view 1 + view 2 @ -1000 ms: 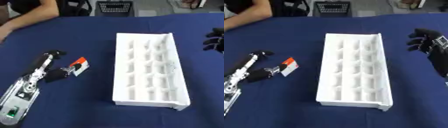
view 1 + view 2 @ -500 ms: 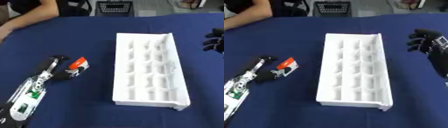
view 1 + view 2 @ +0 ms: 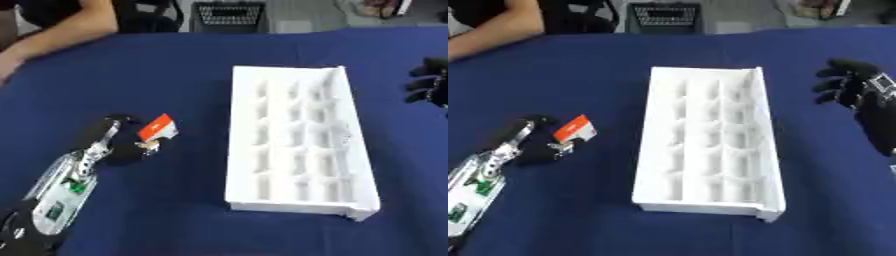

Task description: Pick up objects on the table and place them in the box.

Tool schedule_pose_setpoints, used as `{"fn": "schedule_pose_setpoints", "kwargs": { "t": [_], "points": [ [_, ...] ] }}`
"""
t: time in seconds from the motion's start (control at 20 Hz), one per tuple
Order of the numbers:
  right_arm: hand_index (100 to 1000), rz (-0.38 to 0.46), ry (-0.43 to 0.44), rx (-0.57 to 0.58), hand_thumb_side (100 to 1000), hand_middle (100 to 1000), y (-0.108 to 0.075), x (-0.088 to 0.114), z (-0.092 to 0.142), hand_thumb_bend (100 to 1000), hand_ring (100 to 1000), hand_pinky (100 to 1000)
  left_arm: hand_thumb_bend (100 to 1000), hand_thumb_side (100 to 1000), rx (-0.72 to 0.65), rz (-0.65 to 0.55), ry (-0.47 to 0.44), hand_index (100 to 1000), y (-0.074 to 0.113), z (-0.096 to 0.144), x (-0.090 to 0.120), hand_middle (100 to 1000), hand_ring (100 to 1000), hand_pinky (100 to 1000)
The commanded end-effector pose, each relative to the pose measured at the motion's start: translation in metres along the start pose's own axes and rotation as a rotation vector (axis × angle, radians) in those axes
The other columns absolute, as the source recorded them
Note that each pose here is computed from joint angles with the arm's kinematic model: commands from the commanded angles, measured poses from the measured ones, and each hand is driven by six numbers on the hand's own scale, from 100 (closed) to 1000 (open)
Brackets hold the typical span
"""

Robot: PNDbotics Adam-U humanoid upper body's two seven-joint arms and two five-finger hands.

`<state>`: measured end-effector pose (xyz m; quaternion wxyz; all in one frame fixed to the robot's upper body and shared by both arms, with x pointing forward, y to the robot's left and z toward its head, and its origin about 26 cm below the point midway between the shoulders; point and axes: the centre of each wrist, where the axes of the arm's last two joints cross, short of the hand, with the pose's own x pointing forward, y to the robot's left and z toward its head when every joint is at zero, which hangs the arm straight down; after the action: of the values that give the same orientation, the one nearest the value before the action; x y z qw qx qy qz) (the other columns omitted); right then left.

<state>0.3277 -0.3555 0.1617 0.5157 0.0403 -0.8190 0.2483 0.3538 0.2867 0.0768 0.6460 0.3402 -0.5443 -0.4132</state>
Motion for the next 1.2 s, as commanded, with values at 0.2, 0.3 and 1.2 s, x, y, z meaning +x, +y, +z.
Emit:
{"fn": "schedule_pose_setpoints", "kwargs": {
  "t": [0.2, 0.3, 1.2],
  "points": [
    [863, 0.031, -0.006, 0.005, 931, 732, -0.006, 0.007, 0.001, 100, 704, 654, 718, 630, 0.044, -0.124, 0.003, 830, 0.016, -0.001, 0.004, 843, 839, 878],
    [863, 0.031, -0.005, 0.005, 931, 732, -0.006, 0.007, 0.001, 100, 704, 654, 716, 626, 0.065, -0.184, -0.001, 826, 0.021, 0.002, 0.008, 843, 839, 880],
    [863, 0.032, -0.004, 0.004, 931, 733, -0.007, 0.006, 0.001, 100, 704, 652, 689, 624, 0.092, -0.273, -0.088, 783, 0.038, 0.016, 0.034, 838, 838, 890]
  ]
}}
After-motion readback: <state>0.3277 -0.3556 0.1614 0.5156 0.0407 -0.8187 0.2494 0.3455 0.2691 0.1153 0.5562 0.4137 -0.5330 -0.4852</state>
